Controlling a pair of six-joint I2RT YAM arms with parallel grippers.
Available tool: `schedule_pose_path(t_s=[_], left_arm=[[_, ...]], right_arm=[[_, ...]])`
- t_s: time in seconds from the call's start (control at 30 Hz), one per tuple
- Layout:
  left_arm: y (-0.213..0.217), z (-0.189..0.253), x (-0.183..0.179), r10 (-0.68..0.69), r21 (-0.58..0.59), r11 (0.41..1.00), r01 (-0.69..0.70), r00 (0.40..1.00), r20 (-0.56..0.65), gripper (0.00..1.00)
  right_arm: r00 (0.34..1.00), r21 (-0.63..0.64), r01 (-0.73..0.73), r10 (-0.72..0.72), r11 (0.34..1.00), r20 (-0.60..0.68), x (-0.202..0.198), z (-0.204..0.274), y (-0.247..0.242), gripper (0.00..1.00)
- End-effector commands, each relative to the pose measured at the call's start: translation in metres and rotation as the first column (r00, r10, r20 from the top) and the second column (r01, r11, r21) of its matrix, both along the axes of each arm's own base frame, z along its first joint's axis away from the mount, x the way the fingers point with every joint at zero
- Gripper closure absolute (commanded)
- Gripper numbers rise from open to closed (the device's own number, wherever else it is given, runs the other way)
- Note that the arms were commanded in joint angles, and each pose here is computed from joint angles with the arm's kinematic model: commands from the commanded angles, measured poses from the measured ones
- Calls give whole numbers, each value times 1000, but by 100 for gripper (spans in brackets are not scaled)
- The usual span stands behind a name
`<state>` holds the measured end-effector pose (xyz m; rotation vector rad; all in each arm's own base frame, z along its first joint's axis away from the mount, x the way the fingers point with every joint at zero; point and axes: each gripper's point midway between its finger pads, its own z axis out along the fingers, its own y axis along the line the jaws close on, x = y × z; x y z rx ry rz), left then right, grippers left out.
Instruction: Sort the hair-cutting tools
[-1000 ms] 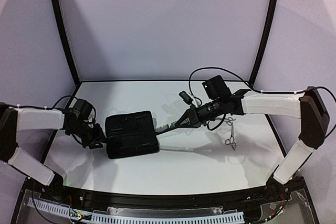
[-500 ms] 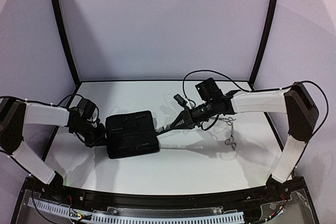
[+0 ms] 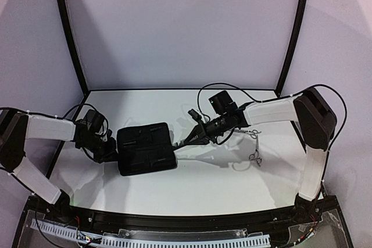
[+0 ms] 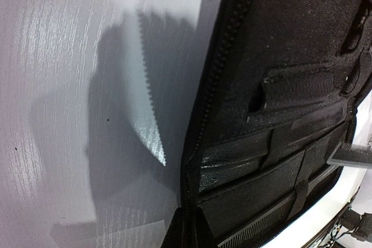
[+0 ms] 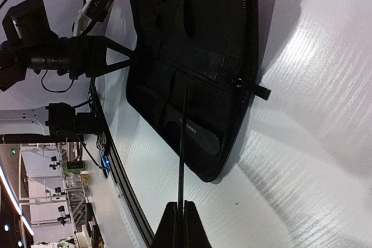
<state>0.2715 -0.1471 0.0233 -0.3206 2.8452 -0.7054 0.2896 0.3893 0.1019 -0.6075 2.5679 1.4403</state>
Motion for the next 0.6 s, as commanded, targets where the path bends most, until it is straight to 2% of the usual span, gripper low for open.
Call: schedule_pose_path(t_s=[0.0, 0.4, 0.57], left_arm=[[-4, 5, -4, -42, -27, 999, 43, 999, 29, 99], [-8, 6, -5, -52, -49, 997, 53, 998, 32, 99], [-8, 6, -5, -47, -57, 997, 49, 998, 39, 99]], right_arm=[[999, 17, 17, -16, 1000, -41, 9, -10, 4, 100], [995, 33, 1, 2, 999, -95, 5, -27, 9, 100], [989, -1, 7, -7, 1000, -147, 3, -36, 11, 100]])
